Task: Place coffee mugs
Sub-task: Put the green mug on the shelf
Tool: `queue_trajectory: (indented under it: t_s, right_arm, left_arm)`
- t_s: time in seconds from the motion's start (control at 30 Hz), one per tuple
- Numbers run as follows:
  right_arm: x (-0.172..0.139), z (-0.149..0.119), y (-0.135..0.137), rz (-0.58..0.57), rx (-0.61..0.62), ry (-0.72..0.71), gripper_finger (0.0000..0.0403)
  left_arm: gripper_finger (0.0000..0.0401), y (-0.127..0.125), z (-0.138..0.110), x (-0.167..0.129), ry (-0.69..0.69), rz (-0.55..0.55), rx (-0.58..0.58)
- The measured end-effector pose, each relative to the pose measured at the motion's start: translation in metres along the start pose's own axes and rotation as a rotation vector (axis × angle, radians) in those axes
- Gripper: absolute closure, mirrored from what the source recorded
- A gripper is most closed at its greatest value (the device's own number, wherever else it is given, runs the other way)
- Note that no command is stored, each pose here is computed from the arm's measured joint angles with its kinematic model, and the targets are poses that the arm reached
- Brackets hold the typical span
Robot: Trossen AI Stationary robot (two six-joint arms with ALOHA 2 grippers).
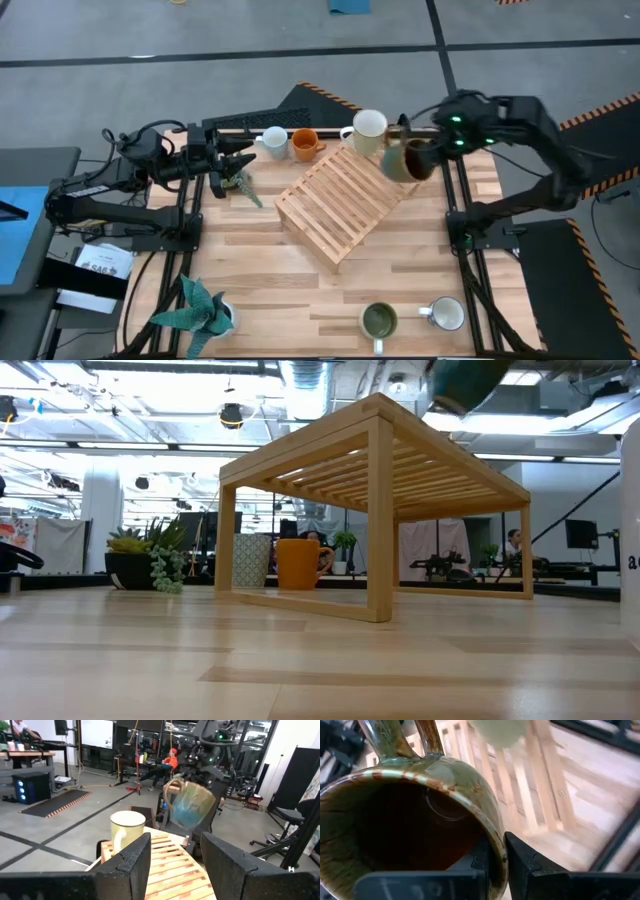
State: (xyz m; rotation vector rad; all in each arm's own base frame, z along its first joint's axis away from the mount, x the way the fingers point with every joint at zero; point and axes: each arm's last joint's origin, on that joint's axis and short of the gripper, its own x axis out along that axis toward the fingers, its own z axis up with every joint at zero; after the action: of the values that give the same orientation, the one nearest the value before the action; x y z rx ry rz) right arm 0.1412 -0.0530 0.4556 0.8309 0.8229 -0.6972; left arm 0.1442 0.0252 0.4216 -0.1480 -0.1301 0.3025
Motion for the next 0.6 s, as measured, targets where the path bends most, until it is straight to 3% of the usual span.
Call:
queue_trajectory:
  t_s: [0.1, 0.2, 0.4, 0.6]
  right_arm:
    - [-0.009, -0.010, -0.011, 0.019, 0.061, -0.044, 0.0345]
    - [-0.006, -0.016, -0.024, -0.049, 0.108, -0.056, 0.0345]
    - [0.031, -0.012, -0.041, -0.198, 0.146, 0.026, 0.0345]
    - [0.049, 0.001, -0.044, -0.258, 0.172, 0.063, 0.0345]
  left_arm:
    - [0.0244, 0.000, 0.000, 0.000, 0.000, 0.000, 0.023]
    - [0.0243, 0.000, 0.000, 0.000, 0.000, 0.001, 0.023]
    - [0.0243, 0.001, 0.000, 0.000, -0.003, 0.025, 0.031]
    - [0.0243, 0.001, 0.001, 0.000, -0.011, 0.024, 0.029]
